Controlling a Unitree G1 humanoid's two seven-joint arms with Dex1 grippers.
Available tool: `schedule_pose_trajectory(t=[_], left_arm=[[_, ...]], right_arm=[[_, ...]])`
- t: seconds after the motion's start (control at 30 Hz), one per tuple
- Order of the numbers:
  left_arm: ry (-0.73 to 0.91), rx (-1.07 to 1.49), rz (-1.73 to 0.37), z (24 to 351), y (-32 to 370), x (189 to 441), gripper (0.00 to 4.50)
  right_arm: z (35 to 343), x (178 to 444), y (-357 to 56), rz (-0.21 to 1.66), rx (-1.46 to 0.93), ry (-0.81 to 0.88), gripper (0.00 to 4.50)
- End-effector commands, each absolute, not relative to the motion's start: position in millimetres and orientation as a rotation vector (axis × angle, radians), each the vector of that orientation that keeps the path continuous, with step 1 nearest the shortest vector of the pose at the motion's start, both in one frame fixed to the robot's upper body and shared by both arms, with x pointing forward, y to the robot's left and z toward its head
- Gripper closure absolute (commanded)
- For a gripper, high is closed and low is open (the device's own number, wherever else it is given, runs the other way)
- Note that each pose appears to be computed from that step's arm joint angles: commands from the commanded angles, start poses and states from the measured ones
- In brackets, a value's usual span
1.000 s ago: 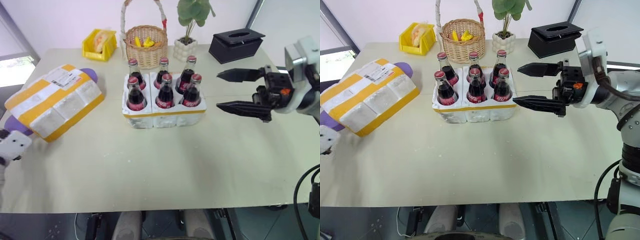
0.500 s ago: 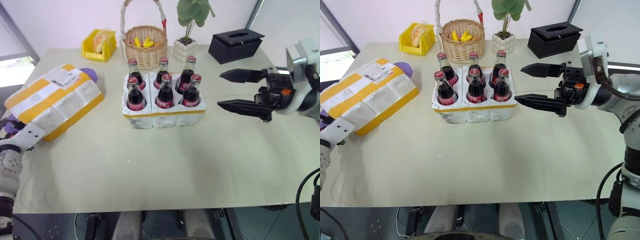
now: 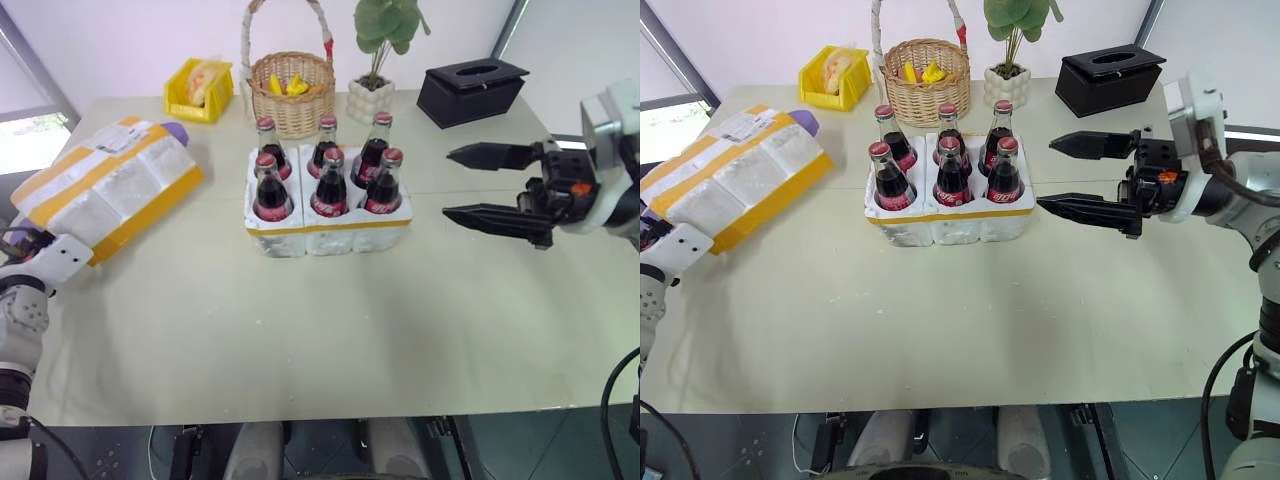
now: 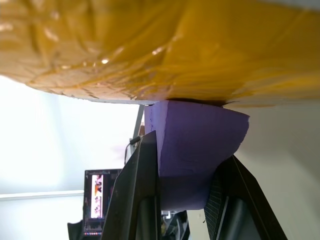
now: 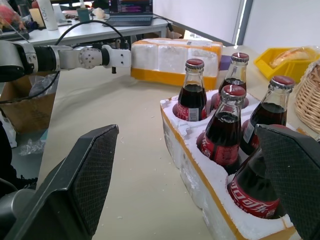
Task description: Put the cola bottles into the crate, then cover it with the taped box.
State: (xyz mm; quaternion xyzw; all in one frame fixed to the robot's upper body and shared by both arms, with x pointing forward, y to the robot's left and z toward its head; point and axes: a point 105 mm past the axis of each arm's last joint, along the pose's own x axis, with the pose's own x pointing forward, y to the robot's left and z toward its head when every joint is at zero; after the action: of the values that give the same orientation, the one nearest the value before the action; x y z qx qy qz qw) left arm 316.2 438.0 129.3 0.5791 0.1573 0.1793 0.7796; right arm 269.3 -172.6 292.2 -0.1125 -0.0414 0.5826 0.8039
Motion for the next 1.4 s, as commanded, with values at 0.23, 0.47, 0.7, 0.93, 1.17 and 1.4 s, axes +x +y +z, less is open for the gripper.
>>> schedule_pose_trajectory(t=[0.23, 0.47, 0.7, 0.93, 1.17, 1.4], left_arm=[[0.222, 1.257, 0.420, 193.2, 441.1, 325.7, 4.01], [-0.107, 1.324, 0.298, 308.9, 374.9, 352.8, 4.01], [-0.267, 1.358, 0.045, 350.0, 288.7, 358.2, 4.01], [-0.358, 1.452, -0.176, 341.7, 211.6, 357.1, 4.01], [-0.408, 1.468, -0.221, 337.0, 190.1, 363.6, 4.01], [-0.401, 1.538, -0.290, 317.6, 177.5, 364.5, 4.01]], right_arm=[[298.4, 261.9, -184.0, 1.239, -0.254, -0.068, 0.00], [294.3, 272.9, -197.4, 1.142, -0.274, -0.078, 0.00], [286.7, 277.6, -207.0, 1.091, -0.259, -0.060, 0.00], [285.2, 282.2, -212.8, 1.052, -0.237, -0.064, 0.00], [284.7, 284.5, -215.3, 1.021, -0.219, -0.075, 0.00], [284.3, 284.2, -218.5, 0.996, -0.213, -0.085, 0.00]])
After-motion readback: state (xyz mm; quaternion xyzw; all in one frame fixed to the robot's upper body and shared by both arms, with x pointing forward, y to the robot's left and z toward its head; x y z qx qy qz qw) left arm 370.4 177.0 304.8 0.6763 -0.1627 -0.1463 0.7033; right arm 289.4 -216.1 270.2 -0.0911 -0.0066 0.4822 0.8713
